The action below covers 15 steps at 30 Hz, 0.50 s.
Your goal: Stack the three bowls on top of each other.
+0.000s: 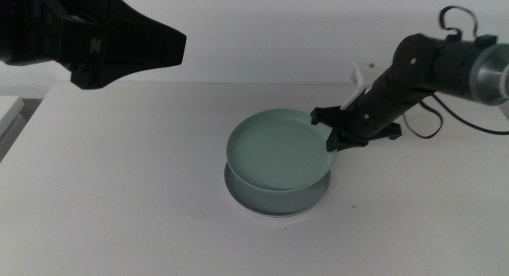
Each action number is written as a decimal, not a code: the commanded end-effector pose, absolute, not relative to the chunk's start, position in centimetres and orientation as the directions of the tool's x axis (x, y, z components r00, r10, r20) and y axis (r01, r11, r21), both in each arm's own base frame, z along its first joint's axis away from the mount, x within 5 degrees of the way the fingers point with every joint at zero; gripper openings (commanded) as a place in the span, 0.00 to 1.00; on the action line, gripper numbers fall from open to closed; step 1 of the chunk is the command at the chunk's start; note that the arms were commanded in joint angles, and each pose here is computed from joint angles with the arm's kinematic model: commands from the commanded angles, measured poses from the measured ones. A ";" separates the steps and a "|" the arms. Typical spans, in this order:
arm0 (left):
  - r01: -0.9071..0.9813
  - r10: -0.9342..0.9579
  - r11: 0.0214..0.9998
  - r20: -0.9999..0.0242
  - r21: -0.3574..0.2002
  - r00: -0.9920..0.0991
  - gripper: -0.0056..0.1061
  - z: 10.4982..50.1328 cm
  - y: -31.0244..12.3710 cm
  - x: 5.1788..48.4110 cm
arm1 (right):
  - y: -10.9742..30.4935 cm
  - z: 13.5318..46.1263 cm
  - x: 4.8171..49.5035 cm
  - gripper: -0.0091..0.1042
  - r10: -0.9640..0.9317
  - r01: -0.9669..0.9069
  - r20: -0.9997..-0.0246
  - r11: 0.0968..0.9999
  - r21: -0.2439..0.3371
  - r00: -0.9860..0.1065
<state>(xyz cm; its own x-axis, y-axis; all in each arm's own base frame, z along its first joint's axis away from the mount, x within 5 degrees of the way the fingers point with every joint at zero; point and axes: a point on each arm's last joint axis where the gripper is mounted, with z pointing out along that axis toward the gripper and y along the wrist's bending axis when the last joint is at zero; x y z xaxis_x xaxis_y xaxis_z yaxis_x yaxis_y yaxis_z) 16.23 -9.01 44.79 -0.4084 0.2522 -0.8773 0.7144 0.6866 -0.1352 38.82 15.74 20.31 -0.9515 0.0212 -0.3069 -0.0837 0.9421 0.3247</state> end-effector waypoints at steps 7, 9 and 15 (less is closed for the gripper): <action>0.713 0.240 0.689 -0.887 -0.131 -0.395 0.89 45.0 -8.9 16.0 | 16.7 18.6 39.0 0.06 0.018 -0.082 -0.301 0.946 0.314 -0.954; 0.713 0.240 0.689 -0.887 -0.131 -0.395 0.89 45.0 -8.9 16.0 | 16.7 18.6 39.1 0.07 0.014 -0.086 -0.307 0.947 0.311 -0.952; 0.713 0.240 0.689 -0.887 -0.131 -0.395 0.89 45.0 -8.9 16.0 | 16.7 18.8 39.1 0.45 -0.014 -0.116 -0.322 0.947 0.300 -0.947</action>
<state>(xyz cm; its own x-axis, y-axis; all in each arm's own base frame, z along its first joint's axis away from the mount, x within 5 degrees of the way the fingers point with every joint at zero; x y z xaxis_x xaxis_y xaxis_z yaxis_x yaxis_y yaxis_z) 16.23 -9.01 44.79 -0.4084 0.2522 -0.8773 0.7144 0.6866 -0.1352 39.06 16.68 18.52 -0.9543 0.0052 -0.2989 -0.0919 0.9463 0.3100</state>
